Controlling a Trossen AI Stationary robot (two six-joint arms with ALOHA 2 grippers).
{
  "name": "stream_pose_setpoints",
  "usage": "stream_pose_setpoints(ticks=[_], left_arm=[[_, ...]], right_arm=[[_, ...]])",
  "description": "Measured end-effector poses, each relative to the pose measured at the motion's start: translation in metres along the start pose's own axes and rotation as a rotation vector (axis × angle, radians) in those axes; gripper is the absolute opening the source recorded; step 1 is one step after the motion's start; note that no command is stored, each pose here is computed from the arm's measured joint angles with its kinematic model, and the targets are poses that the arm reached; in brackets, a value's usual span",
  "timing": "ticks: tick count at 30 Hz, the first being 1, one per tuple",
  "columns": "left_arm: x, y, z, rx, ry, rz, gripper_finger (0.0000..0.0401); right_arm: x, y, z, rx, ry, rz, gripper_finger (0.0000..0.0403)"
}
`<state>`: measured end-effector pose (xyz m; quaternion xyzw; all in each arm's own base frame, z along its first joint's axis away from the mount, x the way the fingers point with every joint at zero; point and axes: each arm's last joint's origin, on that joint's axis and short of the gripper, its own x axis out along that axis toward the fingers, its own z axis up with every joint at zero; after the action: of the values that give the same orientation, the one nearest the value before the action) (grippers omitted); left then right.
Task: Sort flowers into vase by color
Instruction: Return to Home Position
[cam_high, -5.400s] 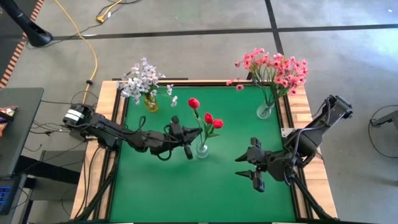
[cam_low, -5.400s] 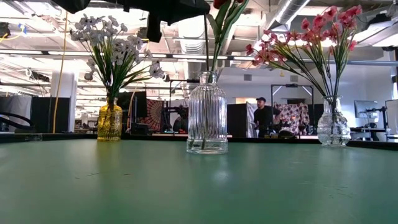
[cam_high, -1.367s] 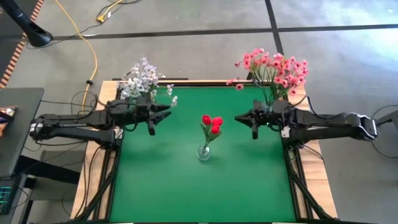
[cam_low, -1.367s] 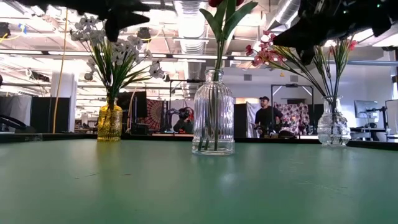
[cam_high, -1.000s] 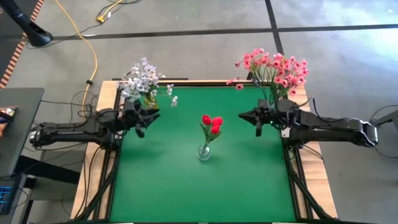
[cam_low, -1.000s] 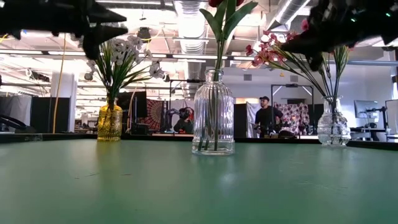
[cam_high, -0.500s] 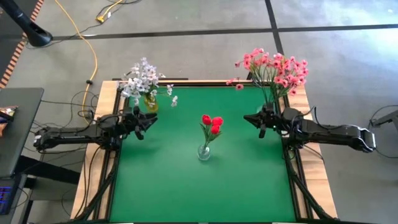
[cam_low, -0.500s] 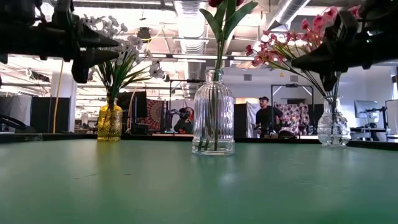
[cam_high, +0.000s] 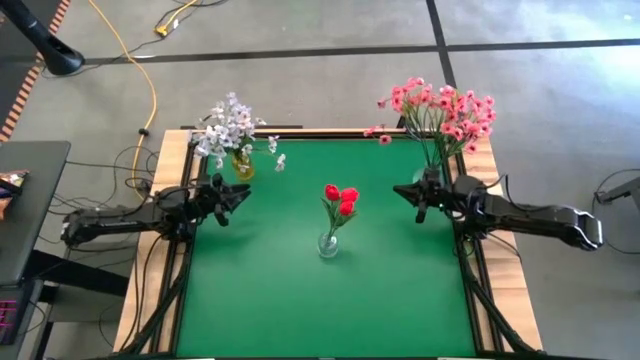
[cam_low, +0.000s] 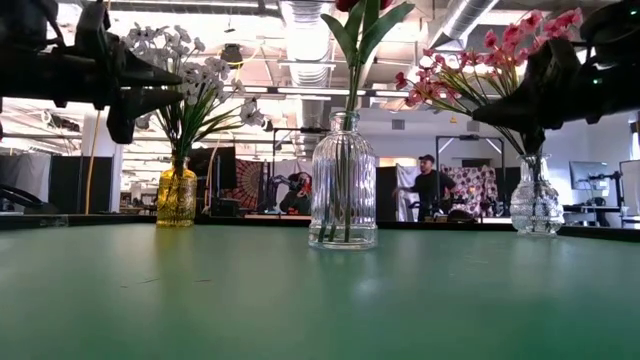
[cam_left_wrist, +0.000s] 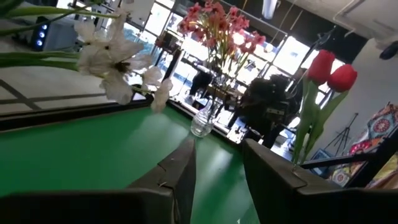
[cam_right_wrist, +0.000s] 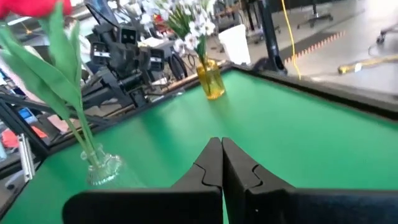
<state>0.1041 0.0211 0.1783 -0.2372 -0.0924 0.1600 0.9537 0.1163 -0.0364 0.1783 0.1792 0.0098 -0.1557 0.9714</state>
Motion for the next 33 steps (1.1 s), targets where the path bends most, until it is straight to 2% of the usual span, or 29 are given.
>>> stream_pose_setpoints(ticks=[8,12,17,21,24,33], left_arm=[[-0.01,0.004,-0.004,0.073,0.035,0.017,0.0075],[-0.01,0.004,-0.002,0.165,0.038,0.017,0.0044],[-0.009,0.005,-0.004,0.326,0.065,0.05,0.0006],[-0.009,0.006,-0.005,0.418,0.076,0.051,0.0005],[-0.009,0.006,-0.005,0.429,0.078,0.051,0.0008],[-0.009,0.006,-0.005,0.43,0.079,0.053,0.0007]], right_arm=[[-0.01,-0.003,0.0,-0.036,0.02,0.063,0.0021],[-0.013,-0.007,-0.009,-0.046,0.006,0.101,0.0022],[-0.015,-0.012,-0.017,-0.091,0.033,0.076,0.0022],[-0.014,-0.012,-0.018,-0.304,0.035,0.081,0.0028],[-0.014,-0.012,-0.018,-0.373,0.037,0.075,0.0038],[-0.014,-0.012,-0.018,-0.304,0.041,0.071,0.0046]])
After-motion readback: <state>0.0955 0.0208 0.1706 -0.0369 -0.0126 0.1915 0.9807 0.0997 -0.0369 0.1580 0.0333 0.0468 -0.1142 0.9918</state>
